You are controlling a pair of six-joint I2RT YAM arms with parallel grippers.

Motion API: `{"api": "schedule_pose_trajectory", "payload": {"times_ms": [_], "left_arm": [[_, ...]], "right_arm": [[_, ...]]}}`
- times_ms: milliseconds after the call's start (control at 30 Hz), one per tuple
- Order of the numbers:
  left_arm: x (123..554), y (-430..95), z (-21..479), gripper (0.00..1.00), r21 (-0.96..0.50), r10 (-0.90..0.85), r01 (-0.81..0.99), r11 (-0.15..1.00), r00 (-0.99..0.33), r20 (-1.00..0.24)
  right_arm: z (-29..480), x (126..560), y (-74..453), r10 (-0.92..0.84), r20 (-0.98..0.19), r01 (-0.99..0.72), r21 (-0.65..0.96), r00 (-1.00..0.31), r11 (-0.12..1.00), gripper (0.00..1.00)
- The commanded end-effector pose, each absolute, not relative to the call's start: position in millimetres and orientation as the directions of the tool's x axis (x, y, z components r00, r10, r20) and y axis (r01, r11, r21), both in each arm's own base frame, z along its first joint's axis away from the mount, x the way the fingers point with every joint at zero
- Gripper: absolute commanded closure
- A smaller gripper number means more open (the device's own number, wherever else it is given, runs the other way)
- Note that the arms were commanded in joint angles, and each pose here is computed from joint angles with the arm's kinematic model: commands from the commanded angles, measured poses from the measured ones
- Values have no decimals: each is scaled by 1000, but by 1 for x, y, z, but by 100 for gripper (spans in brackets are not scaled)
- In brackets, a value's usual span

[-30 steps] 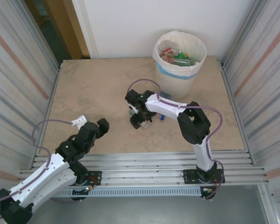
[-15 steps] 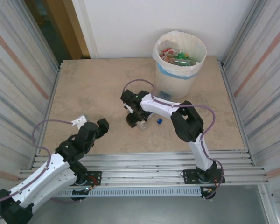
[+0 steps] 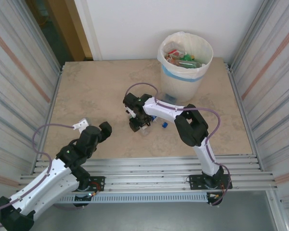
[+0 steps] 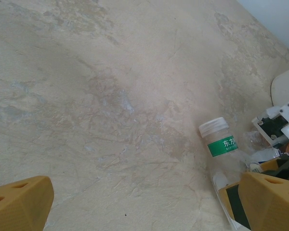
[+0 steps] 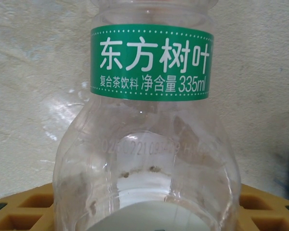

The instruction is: Put the plastic bottles in the bin

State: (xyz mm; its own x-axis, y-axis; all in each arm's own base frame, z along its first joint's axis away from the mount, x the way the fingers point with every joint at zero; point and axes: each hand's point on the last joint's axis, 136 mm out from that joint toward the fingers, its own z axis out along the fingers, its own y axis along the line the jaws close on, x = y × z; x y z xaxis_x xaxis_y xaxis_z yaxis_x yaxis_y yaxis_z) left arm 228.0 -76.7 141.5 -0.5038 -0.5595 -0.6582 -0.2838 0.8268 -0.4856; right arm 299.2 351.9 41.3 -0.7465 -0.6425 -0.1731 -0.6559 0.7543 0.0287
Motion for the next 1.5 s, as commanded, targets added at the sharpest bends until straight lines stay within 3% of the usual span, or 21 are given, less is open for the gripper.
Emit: {"api": "schedule_pose_trajectory", "payload": {"times_ms": [0,367,867,1167,1467], "left_arm": [[229,-69,141,1,-469,-561,-308,827,-486,-670],[229,-68,144,1,-468,-559,-306,829,-481,-675],[232,-68,143,1,-475,-565,-306,825,-474,-675],[236,-75,142,1,-474,-558,-297,829,-494,-667],[238,-77,144,1,-475,-559,-296,828,-500,-662]], "right_arm": [[102,300,368,-594,-311,-642,76,-742,763,61],[241,332,338,-361,-614,-547,138,-702,826,65],[397,401,193,-42,-831,-330,173,-555,928,64],[426,462,115,8,-865,-209,130,-502,969,63],[397,527,83,-129,-859,-177,-46,-495,983,61]]}}
